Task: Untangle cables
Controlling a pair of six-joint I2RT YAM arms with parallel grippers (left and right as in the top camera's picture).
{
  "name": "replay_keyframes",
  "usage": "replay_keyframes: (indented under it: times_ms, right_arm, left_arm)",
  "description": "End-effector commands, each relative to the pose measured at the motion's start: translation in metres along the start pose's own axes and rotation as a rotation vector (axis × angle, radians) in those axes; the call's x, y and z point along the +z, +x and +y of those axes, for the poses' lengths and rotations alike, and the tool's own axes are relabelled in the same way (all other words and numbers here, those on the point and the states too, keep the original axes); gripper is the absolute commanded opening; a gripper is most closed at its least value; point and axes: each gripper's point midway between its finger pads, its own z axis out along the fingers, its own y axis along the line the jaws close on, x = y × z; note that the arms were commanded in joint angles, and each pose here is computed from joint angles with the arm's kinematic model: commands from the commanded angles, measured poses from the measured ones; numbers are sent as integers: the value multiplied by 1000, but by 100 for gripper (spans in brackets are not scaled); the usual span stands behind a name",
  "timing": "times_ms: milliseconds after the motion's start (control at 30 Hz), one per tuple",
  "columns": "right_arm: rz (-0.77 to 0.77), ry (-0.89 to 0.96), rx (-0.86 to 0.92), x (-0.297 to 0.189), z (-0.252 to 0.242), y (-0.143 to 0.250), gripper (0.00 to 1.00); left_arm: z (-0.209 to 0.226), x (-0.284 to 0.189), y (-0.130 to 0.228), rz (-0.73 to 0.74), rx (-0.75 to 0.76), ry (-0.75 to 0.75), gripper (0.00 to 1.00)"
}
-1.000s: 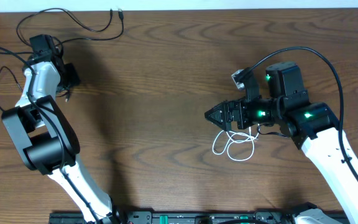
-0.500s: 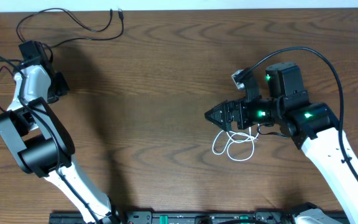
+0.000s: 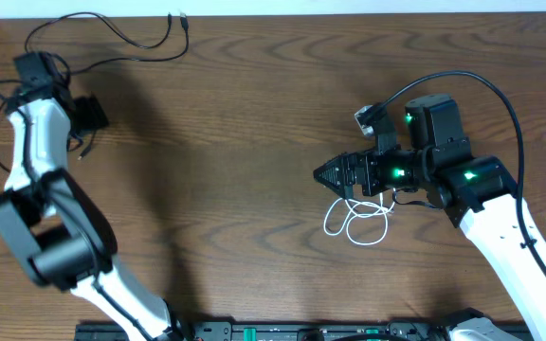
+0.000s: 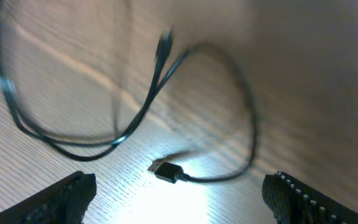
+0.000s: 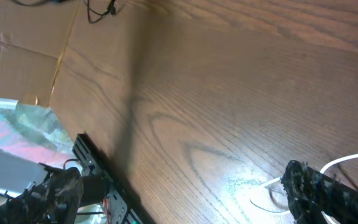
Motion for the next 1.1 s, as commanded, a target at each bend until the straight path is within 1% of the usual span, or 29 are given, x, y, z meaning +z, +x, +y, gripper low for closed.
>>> replay_keyframes:
  times_ms: [0, 33, 100, 167, 267, 300, 367, 433, 500, 533, 600, 633, 700, 900, 1000, 1067]
  right_arm:
    - [-10, 21, -18, -2, -3, -2, 99]
    - [-9, 22, -17, -2, -3, -2, 99]
    - [-6, 48, 1, -2, -8, -1, 99]
    - [-5, 81, 29, -2, -14, 1, 99]
    - [-6, 145, 84, -4, -25, 3, 99]
    - [-6, 164, 97, -4, -29, 4, 99]
    - [-8, 223, 128, -7, -40, 6, 99]
    - [-17, 286, 180, -12, -53, 7, 99]
    - [-39, 370, 264, -23, -74, 8, 99]
    - [-43, 382, 282, -26, -79, 8, 99]
    - [-52, 405, 341, -34, -91, 10, 99]
    - [-64, 434, 414, -46, -105, 13, 99]
    - [-73, 462, 474, -58, -119, 16, 99]
    - [-104, 543, 688, -99, -160, 36, 99]
    - [-116, 565, 764, -113, -171, 45, 99]
    - [-125, 575, 796, -119, -176, 49, 99]
  left_arm:
    - [-19, -54, -23, -115, -33, 152, 93]
    - [-23, -59, -25, -124, -33, 178, 94]
    - [-43, -78, -28, -145, -46, 312, 95]
    - [-68, -94, -24, -123, -69, 475, 95]
    - [-106, -116, -6, -28, -79, 734, 97]
    - [-115, -122, 1, 5, -77, 790, 97]
    - [-132, -128, 20, 94, -73, 854, 96]
    - [-146, -130, 40, 173, -55, 862, 97]
    - [-165, -137, 69, 269, 2, 872, 98]
    - [-175, -141, 81, 305, 38, 879, 98]
    - [-193, -149, 105, 362, 119, 894, 98]
    - [-213, -158, 130, 411, 221, 913, 98]
    - [-232, -166, 158, 456, 330, 926, 98]
    - [-265, -170, 236, 561, 575, 841, 98]
    - [-280, -176, 272, 602, 659, 844, 98]
    - [-290, -178, 292, 622, 680, 834, 98]
